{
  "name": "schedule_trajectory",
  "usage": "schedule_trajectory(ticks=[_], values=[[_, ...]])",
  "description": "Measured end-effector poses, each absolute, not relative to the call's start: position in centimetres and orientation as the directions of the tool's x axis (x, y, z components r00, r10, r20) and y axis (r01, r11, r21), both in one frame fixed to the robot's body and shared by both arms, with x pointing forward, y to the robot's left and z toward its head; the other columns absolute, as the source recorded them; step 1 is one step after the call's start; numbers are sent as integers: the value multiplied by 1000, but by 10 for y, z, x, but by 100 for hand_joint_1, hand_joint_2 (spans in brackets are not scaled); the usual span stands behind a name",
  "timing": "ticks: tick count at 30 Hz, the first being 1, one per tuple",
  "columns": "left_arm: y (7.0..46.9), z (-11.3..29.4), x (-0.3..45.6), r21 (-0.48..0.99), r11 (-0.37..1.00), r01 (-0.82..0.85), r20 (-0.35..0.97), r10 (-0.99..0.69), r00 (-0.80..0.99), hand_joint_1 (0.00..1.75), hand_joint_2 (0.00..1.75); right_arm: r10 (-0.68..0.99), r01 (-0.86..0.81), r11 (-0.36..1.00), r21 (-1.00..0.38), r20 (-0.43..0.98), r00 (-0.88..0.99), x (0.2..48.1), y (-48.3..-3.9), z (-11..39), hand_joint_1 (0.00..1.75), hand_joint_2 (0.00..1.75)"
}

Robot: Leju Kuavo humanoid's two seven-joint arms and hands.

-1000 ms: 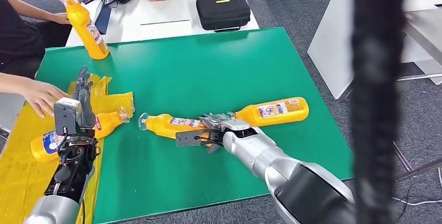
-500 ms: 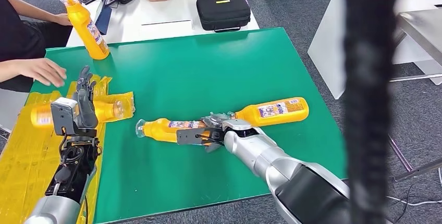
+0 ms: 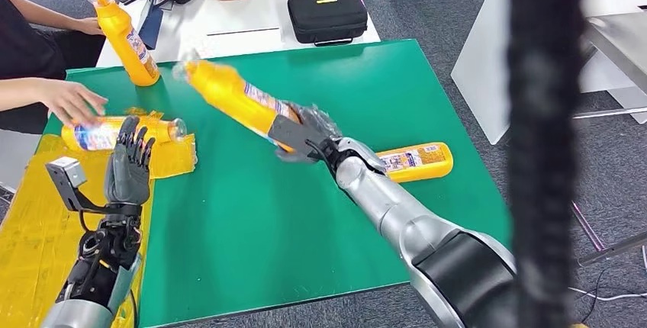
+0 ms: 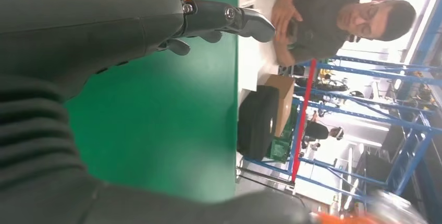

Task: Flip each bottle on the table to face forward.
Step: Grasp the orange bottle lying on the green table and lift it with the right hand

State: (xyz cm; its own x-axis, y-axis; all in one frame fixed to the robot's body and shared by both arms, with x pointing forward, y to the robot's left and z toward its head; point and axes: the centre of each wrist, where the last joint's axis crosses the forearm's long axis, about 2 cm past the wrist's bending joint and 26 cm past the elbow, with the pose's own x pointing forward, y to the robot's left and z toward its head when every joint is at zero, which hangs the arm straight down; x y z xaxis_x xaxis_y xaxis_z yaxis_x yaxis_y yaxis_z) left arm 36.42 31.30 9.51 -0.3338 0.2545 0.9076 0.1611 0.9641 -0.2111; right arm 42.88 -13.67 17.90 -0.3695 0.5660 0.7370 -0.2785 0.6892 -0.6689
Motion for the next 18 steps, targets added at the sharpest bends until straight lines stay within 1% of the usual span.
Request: schedule_trajectory(ticks=[6, 13, 18], values=[[308, 87, 357, -277, 943, 186, 897, 323, -302, 0, 175, 517, -252, 728, -638, 752, -409, 428, -130, 189, 175, 175], [279, 86, 349, -367, 894, 259, 864, 430, -262, 0, 175, 496, -298, 723, -623, 769, -404, 416, -99, 188, 175, 175], [269, 89, 347, -383, 882, 276, 852, 452, -263, 0, 175, 483, -322, 721, -614, 778, -402, 411, -87, 189, 175, 175]])
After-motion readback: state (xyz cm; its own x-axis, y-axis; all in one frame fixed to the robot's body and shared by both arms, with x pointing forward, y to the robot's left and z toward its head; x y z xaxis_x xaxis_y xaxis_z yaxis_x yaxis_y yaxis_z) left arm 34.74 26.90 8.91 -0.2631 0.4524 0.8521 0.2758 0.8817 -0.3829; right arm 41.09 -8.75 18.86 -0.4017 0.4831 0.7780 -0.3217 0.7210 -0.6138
